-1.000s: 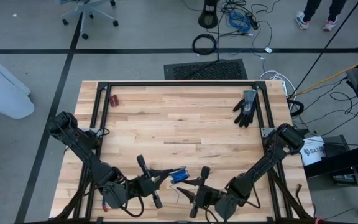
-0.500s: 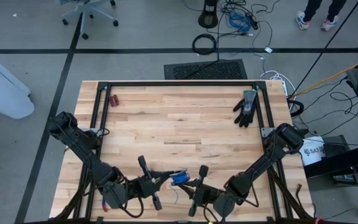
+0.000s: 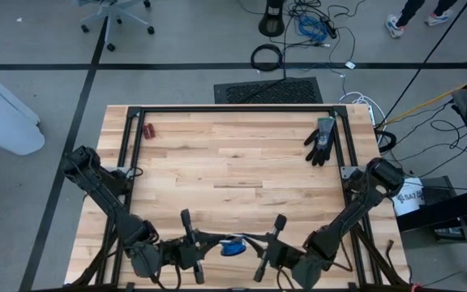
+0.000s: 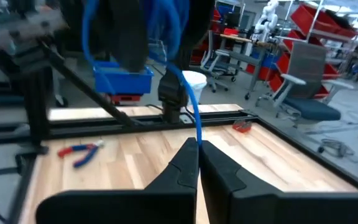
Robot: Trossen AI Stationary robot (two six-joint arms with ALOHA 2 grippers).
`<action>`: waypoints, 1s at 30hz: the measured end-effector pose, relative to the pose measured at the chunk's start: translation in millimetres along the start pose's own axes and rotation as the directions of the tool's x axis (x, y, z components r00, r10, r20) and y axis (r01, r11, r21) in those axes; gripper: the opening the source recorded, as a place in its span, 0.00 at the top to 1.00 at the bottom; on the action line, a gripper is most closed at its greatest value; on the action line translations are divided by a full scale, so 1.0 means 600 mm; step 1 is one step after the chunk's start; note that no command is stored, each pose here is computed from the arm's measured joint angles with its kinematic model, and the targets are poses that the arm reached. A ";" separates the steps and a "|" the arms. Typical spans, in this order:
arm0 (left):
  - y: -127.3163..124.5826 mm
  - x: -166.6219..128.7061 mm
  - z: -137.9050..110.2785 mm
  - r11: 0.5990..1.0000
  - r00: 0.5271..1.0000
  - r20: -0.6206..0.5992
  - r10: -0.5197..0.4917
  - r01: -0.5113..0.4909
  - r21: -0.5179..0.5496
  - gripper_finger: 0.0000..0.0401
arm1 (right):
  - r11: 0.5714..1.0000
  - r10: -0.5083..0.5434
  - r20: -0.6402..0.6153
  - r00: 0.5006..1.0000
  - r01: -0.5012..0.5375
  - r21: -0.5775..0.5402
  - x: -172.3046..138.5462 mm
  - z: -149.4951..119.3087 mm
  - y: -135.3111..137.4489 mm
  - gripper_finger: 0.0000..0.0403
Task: Coil cords
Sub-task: Coil the green wire onto a spool
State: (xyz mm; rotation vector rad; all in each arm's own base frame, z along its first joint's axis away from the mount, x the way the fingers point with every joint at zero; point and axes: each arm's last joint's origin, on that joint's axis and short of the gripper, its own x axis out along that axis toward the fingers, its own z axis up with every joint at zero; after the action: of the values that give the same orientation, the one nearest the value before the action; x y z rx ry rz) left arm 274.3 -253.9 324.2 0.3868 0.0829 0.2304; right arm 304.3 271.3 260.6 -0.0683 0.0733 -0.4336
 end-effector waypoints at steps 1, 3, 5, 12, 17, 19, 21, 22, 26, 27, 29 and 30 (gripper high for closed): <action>0.000 0.000 -0.001 1.000 1.000 -0.001 -0.004 0.004 0.005 1.00 | 1.000 0.006 0.002 1.000 -0.006 0.015 -0.004 0.004 -0.001 1.00; -0.001 0.000 -0.002 0.999 1.000 -0.007 -0.005 0.005 0.032 1.00 | 0.999 0.024 0.009 1.000 -0.025 0.044 -0.017 0.014 -0.001 1.00; -0.002 0.000 -0.005 0.998 1.000 -0.018 -0.008 0.009 0.060 1.00 | 0.996 0.040 0.016 0.999 -0.041 0.080 -0.029 0.023 -0.002 1.00; -0.003 -0.001 -0.023 0.984 0.995 -0.093 0.043 -0.025 0.178 1.00 | 0.980 0.089 0.033 0.995 -0.094 0.176 -0.063 0.046 -0.005 1.00; -0.003 -0.001 -0.027 0.978 0.993 -0.106 0.044 -0.022 0.207 1.00 | 0.972 0.103 0.042 0.994 -0.110 0.210 -0.071 0.055 -0.007 1.00; -0.003 -0.001 -0.027 0.974 0.993 -0.106 0.045 -0.020 0.228 1.00 | 0.969 0.102 0.050 0.994 -0.110 0.219 -0.067 0.058 -0.008 1.00; -0.003 -0.001 -0.027 0.970 0.993 -0.106 0.046 -0.019 0.244 1.00 | 0.963 0.115 0.062 0.991 -0.127 0.239 -0.060 0.063 -0.010 1.00; -0.003 -0.001 -0.027 0.968 0.993 -0.107 0.049 -0.021 0.249 1.00 | 0.958 0.124 0.069 0.990 -0.138 0.251 -0.054 0.065 -0.011 1.00; -0.004 0.000 -0.030 0.960 0.991 -0.113 0.068 -0.034 0.278 1.00 | 0.933 0.200 0.099 0.975 -0.221 0.284 -0.033 0.073 -0.015 1.00; -0.005 0.001 -0.031 0.959 0.991 -0.114 0.076 -0.041 0.282 1.00 | 0.926 0.219 0.105 0.970 -0.240 0.291 -0.028 0.074 -0.016 1.00; -0.005 0.001 -0.032 0.954 0.988 -0.119 0.102 -0.063 0.293 1.00 | 0.915 0.238 0.109 0.965 -0.261 0.308 -0.020 0.074 -0.018 1.00; -0.005 0.002 -0.033 0.951 0.986 -0.122 0.116 -0.074 0.301 1.00 | 0.914 0.238 0.109 0.965 -0.260 0.311 -0.017 0.075 -0.019 1.00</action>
State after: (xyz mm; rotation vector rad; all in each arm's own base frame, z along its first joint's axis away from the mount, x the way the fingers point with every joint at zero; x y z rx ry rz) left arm 273.5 -249.3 304.7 0.6743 0.2375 0.3421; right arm 294.2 267.7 306.7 0.2478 -0.0583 -0.1824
